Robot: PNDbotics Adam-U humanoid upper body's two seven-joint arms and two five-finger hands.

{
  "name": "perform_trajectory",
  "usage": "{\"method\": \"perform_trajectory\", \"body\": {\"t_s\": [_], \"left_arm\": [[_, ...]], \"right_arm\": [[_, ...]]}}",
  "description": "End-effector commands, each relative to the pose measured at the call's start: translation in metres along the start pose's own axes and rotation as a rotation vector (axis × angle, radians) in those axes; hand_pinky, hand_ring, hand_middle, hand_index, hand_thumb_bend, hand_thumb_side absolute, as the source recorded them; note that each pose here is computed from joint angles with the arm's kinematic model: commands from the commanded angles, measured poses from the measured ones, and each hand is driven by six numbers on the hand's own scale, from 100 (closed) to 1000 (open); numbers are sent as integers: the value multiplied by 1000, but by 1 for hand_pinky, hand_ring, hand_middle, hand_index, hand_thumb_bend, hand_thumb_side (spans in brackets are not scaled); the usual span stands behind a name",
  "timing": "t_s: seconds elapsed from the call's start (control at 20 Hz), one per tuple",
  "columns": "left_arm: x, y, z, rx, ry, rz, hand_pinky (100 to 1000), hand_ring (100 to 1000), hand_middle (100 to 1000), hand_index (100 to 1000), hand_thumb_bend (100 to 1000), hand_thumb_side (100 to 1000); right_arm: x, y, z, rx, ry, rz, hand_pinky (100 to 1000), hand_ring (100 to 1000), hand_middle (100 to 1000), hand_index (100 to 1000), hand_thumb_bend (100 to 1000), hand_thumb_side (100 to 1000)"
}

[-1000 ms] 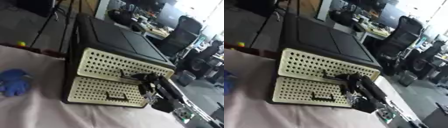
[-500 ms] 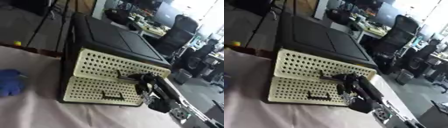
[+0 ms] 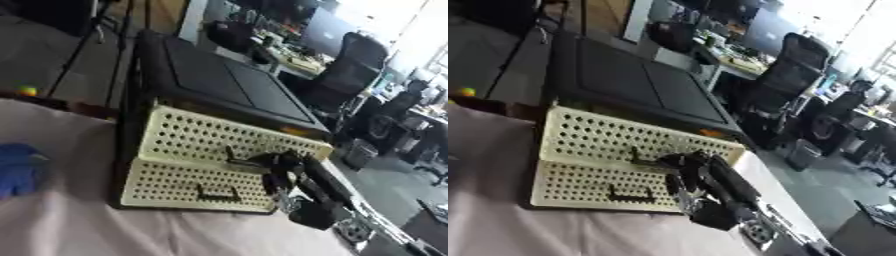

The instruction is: Pick up objects from table and place into drawer.

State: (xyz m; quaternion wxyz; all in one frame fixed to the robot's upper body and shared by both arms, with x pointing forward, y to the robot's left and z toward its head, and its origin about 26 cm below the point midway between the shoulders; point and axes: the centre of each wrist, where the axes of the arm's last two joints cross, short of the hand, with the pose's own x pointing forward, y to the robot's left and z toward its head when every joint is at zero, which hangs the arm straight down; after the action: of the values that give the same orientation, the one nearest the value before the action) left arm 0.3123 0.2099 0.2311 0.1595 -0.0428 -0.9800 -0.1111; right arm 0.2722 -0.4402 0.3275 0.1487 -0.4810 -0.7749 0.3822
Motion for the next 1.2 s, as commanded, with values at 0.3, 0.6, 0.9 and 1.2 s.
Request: {"method": "perform_trajectory", "body": {"t_s": [0.3,0.6,0.9,1.2], "left_arm": [[4,4,-3,8,-7,-4,570,525,648,864,176,1000],[4,4,-2,10,-1,-3,570,525,648,864,176,1000],[4,5,-2,15,2,1,573,528,649,864,179,1000],[4,6,-2,22,7,4,573,529,650,864,181,1000]], "right_arm": [[11,-6,-8,52,-16,78,456,262,206,608,100,1000],[15,-4,-7,91,-14,106,420,210,154,638,100,1000],[19,-2,-7,137,-34,115,352,100,100,686,100,1000],[24,1,-7,183,-55,99,358,100,100,660,100,1000]]}}
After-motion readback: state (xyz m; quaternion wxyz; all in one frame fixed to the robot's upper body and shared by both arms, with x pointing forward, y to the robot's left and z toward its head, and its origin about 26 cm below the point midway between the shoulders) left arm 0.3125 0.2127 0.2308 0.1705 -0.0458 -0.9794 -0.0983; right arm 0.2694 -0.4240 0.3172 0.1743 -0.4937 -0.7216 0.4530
